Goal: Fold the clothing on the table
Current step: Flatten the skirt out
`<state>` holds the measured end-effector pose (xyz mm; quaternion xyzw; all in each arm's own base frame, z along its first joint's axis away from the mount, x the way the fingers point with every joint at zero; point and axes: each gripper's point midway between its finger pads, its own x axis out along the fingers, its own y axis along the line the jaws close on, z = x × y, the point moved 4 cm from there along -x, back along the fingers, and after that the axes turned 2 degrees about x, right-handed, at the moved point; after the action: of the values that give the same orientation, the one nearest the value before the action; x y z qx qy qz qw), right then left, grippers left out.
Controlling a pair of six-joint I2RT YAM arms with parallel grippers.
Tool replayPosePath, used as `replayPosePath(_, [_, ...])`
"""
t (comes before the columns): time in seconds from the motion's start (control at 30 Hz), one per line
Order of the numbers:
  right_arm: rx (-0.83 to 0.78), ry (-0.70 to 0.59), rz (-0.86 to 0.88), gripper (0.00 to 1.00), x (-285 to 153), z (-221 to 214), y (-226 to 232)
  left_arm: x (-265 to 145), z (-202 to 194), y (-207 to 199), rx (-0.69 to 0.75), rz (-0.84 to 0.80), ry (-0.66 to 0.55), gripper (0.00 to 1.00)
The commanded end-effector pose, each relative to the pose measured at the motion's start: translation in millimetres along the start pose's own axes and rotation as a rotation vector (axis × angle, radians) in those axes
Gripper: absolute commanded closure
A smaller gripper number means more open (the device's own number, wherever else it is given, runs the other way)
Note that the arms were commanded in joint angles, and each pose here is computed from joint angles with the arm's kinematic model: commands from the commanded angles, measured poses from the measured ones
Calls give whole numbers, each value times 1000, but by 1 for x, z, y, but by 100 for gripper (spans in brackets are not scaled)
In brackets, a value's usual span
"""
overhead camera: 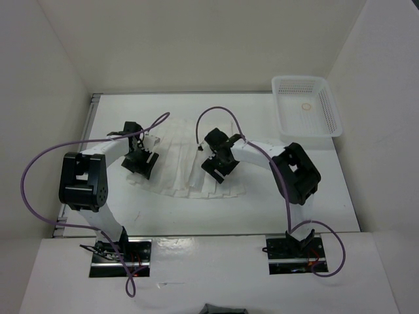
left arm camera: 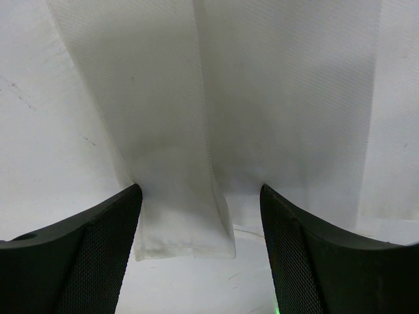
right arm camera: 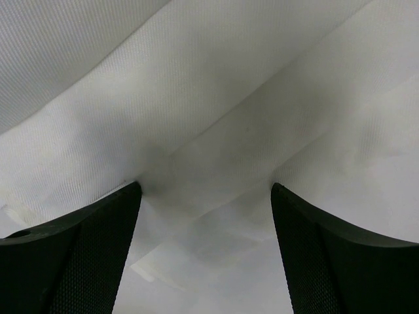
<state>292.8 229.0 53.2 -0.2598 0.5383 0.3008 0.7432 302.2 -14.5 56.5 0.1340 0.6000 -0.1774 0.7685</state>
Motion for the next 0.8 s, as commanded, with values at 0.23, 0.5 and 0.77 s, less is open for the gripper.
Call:
replayPosePath(0.23, [38,36,-185,14,2,-31,-52,2,-5,-1,-20,16,9,20])
replayPosePath(0.5, [69,82,-242,14,1,-54,-74,-2,-7,-1,-19,27,5,20])
replayPosePath(0.77, [61,91,-279,14,-18,-65,-79,-10,-6,0,-8,43,-10,20])
